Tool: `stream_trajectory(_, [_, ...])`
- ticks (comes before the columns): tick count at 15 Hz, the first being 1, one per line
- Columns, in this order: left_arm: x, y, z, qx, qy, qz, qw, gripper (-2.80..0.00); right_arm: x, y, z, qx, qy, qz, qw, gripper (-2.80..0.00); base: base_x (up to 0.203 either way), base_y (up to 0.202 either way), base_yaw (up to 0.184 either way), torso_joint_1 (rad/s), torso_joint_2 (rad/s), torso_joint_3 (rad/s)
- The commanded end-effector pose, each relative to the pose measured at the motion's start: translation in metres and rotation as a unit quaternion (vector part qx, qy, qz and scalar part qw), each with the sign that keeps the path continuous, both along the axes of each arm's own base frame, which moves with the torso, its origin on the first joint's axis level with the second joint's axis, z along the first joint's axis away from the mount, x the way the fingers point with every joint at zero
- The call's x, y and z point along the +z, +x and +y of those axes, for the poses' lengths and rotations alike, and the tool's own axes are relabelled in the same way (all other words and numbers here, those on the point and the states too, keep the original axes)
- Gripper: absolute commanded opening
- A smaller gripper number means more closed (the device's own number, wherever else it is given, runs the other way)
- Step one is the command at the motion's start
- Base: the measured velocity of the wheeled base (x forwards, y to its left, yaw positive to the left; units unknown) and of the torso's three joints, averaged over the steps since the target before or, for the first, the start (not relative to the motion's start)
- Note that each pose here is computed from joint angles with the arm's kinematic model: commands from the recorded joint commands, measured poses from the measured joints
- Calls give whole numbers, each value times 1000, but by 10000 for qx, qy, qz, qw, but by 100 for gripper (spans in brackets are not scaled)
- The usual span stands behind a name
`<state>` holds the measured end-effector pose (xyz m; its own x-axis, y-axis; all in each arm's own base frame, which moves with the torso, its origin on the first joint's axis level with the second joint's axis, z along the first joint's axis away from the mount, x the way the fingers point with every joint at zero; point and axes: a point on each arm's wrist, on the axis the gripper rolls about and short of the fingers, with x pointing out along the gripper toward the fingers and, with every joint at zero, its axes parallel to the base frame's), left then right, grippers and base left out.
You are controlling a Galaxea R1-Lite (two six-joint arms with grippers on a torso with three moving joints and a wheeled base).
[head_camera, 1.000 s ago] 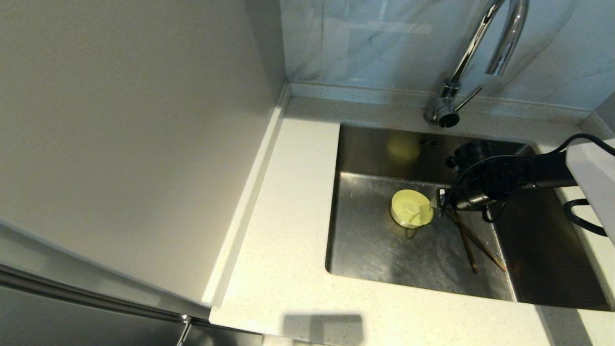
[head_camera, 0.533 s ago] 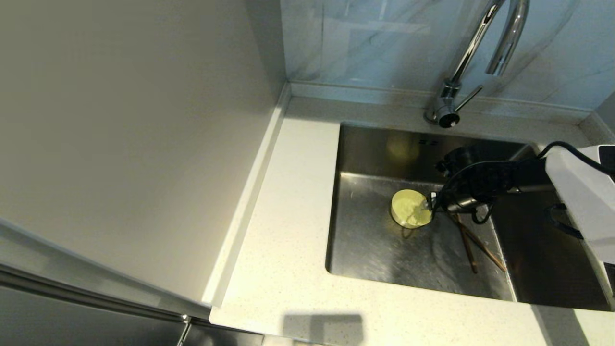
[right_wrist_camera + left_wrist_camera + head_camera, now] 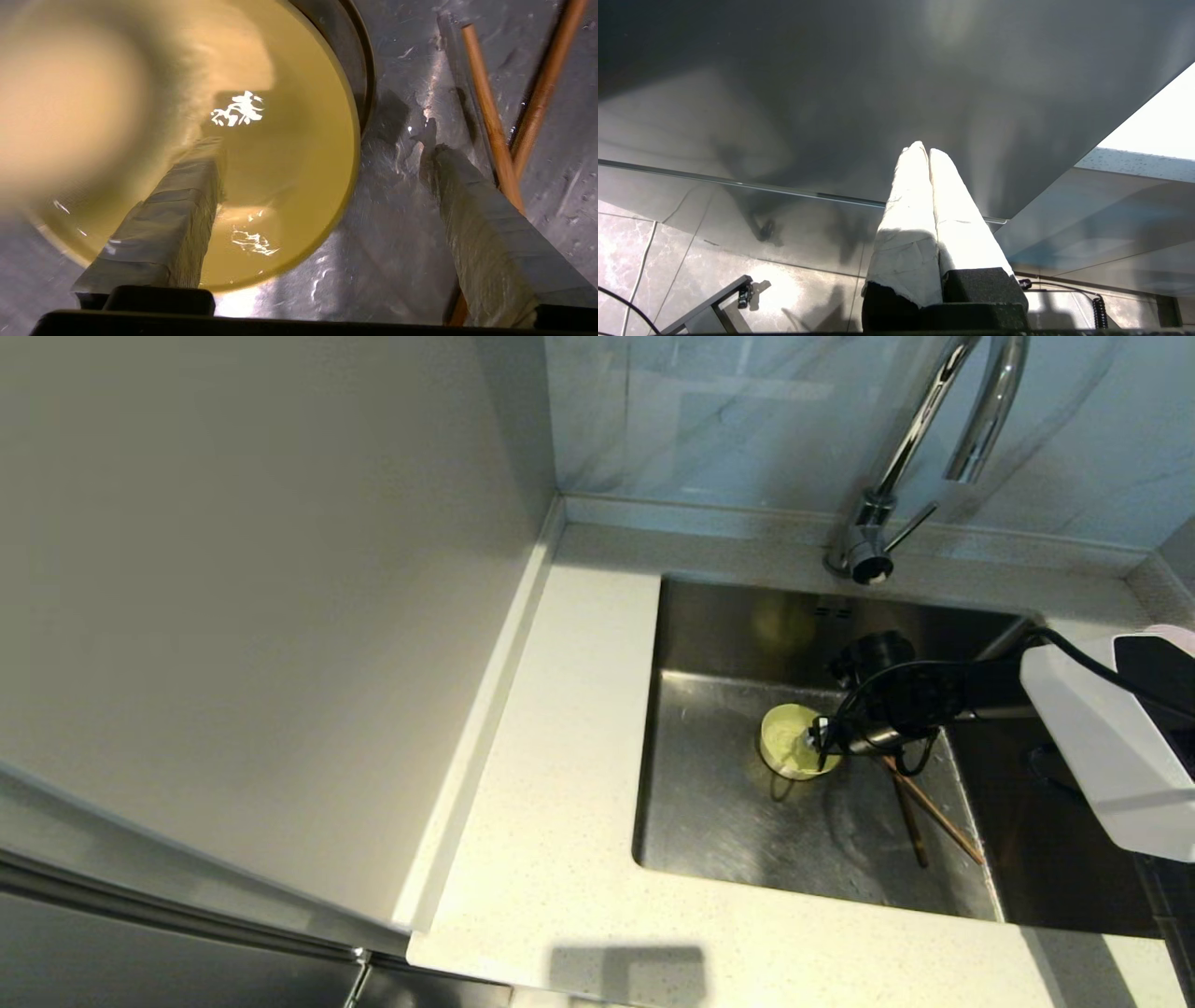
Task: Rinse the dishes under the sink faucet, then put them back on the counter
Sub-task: Put a bowl back to the table from the sink
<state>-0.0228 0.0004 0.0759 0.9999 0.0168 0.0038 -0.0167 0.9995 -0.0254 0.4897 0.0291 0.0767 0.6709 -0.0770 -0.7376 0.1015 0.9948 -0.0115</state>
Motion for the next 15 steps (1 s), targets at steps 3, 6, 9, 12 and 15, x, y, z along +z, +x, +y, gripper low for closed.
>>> stream_trajectory(3, [0,0,0,0,-4,-19,10000,-280,-8,4,1,14,-8,47,10000,-280,0,0,0,0,0,0])
stream_trajectory(6, [0,0,0,0,-4,-19,10000,-280,-12,4,1,17,-10,91,10000,-280,0,0,0,0,0,0])
stream_trajectory(9, [0,0,0,0,-4,-19,10000,-280,-14,4,0,19,0,124,9999,-280,0,0,0,0,0,0])
stream_trajectory(12, [0,0,0,0,-4,-19,10000,-280,-11,5,0,19,3,73,10000,-280,0,0,0,0,0,0])
stream_trajectory(15, [0,0,0,0,-4,-19,10000,-280,-2,6,-5,-38,3,-54,10000,-280,0,0,0,0,0,0])
